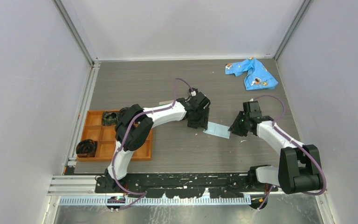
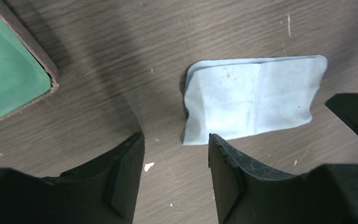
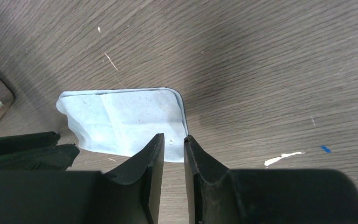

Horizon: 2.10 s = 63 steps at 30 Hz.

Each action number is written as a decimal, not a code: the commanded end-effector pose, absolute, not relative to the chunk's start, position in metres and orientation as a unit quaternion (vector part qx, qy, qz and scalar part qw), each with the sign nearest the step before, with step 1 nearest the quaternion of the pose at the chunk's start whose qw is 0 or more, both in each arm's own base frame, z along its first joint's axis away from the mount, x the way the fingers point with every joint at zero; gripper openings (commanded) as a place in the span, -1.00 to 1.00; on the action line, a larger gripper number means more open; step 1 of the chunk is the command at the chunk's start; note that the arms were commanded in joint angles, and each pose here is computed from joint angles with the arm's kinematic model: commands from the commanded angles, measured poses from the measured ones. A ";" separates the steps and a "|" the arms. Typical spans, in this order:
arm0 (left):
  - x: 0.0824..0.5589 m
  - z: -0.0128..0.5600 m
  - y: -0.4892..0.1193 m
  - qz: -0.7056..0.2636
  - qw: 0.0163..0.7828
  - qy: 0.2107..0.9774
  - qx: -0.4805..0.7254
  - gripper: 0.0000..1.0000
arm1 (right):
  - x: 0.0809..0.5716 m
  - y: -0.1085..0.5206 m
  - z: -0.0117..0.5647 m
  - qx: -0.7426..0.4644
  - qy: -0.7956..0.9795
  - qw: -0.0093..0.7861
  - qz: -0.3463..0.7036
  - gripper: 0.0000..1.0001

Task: Organize the sunglasses
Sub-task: Pick up the glasses cleaning cloth from the center of the board.

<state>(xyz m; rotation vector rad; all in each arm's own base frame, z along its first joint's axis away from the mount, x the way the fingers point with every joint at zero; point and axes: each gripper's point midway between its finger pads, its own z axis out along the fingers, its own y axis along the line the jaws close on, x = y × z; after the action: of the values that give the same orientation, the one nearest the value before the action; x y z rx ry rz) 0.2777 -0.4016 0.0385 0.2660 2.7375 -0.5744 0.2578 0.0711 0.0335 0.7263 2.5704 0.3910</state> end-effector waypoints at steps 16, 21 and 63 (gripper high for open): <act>0.291 0.027 -0.429 -0.235 0.169 0.953 0.093 -0.16 | 0.263 0.065 0.024 0.275 0.929 0.215 0.123 -0.47; 0.286 0.025 -0.432 -0.245 0.153 0.953 0.090 -0.21 | 0.262 0.068 0.021 0.278 0.928 0.209 0.133 -0.47; 0.275 0.046 -0.423 -0.250 0.113 0.950 0.150 -0.99 | 0.256 0.078 0.030 0.245 0.932 0.209 0.163 -0.23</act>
<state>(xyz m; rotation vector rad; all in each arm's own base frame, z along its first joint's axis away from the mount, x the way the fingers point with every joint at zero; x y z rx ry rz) 0.2779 -0.4274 0.0337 0.3413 2.7782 -0.7194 0.2544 0.0691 0.0275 0.7487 2.5803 0.3804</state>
